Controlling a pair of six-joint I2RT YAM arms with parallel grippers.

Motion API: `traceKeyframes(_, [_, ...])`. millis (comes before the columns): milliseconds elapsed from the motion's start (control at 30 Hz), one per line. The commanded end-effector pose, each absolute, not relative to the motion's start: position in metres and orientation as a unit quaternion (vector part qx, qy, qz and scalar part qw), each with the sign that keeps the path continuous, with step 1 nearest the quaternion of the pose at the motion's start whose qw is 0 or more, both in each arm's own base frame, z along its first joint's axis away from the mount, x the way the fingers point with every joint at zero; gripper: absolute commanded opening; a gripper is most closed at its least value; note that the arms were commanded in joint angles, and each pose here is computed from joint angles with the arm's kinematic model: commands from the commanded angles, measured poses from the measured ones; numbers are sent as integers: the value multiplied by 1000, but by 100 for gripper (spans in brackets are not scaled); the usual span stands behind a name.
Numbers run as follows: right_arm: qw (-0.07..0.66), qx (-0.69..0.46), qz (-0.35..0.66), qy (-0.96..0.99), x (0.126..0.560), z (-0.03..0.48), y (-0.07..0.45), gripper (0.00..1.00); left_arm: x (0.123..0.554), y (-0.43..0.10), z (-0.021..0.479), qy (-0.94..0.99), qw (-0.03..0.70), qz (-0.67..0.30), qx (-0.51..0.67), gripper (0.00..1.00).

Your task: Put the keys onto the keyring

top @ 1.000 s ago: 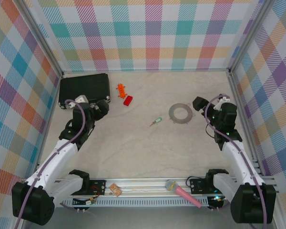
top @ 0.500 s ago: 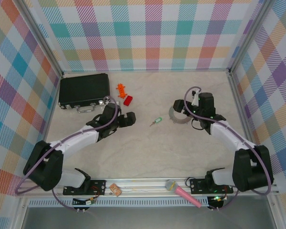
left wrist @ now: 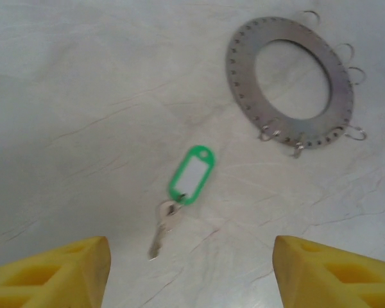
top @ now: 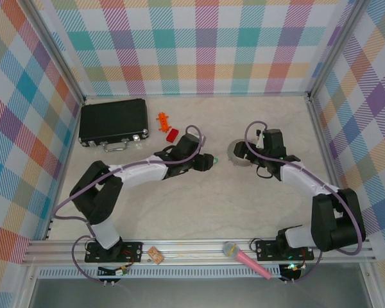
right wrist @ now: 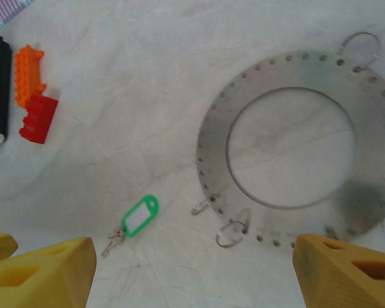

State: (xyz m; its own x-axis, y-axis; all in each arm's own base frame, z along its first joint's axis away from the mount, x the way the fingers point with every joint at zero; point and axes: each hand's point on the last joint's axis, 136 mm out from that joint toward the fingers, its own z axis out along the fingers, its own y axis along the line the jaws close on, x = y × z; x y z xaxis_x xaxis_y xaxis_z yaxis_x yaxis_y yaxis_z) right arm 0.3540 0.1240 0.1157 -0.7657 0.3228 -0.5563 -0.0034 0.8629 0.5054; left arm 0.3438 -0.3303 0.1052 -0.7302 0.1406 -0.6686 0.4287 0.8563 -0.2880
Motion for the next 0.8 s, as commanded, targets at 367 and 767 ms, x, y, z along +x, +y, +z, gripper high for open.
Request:
traceKeyframes(367, [372,125,254,884,346,138,111,81,338,-414,79,870,309,-251,290,39])
traceKeyframes(767, [362,119,276,882,345,141,120,80,357,-434,58,869,306,-232,312,30])
